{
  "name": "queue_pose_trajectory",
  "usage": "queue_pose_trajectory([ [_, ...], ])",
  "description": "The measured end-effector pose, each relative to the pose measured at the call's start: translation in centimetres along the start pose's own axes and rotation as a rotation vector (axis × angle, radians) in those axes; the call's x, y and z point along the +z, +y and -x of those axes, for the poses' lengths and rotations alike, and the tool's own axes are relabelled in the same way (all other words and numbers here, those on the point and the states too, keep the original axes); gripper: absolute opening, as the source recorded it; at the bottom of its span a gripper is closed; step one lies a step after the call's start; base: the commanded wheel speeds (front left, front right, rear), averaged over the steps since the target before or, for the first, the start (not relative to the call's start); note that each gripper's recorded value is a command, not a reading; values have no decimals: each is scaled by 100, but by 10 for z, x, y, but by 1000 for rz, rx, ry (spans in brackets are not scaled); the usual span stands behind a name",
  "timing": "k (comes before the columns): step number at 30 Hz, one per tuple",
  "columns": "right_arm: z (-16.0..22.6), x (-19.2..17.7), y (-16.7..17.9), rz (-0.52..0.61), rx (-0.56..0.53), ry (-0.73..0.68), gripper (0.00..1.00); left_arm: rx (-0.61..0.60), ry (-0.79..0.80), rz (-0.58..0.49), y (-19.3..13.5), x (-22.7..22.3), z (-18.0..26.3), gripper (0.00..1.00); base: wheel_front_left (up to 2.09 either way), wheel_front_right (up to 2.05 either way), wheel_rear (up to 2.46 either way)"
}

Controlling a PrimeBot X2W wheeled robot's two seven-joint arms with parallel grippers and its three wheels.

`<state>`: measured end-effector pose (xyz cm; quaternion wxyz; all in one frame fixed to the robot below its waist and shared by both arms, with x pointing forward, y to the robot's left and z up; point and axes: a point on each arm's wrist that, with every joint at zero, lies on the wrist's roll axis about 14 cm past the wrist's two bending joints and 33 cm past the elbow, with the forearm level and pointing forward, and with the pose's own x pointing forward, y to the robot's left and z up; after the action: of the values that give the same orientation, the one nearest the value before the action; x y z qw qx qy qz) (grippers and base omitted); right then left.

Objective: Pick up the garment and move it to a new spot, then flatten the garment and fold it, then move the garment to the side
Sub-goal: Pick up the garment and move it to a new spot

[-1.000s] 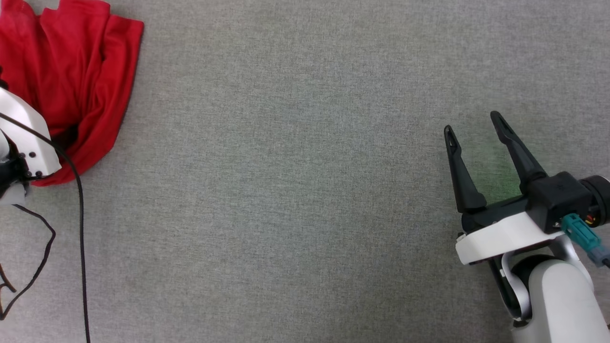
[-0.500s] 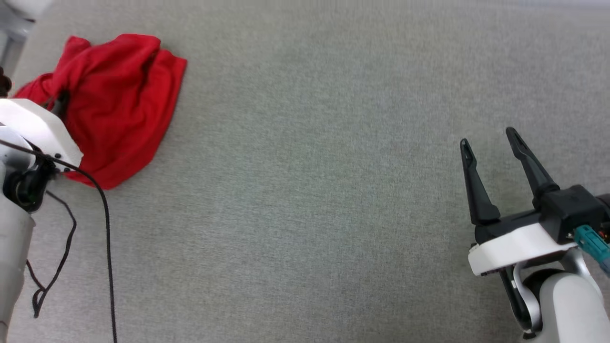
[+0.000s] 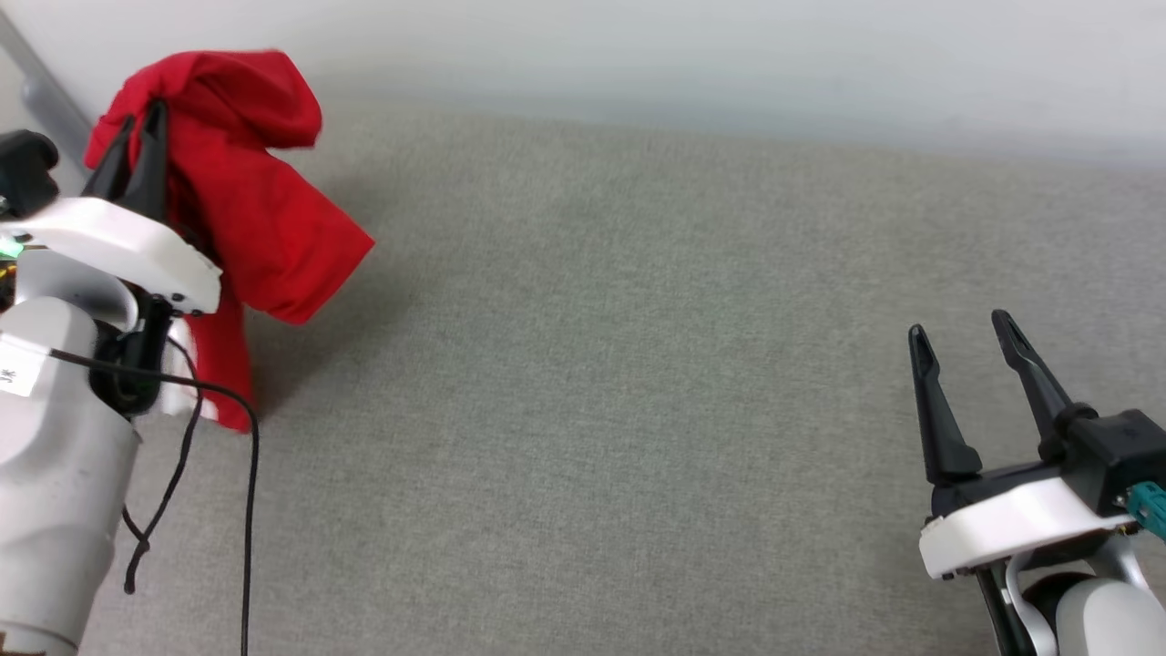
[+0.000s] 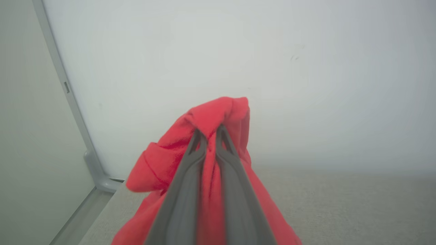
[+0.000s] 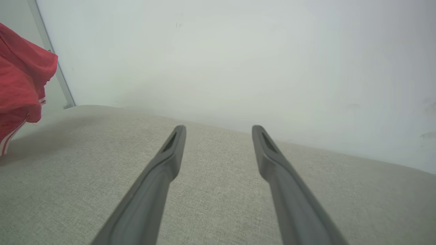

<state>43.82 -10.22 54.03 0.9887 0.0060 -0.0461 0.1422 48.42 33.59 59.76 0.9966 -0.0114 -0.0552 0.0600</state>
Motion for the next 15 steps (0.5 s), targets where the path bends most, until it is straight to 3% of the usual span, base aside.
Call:
queue_pose_trajectory([
  [8,34,19,-23,0,-81,-23,100,-172,-105,39,-76,23,16,0,0,0,0],
  [15,65,25,-50,2,-180,-23,100,-447,-58,89,-187,10,42,0,0,0,0],
])
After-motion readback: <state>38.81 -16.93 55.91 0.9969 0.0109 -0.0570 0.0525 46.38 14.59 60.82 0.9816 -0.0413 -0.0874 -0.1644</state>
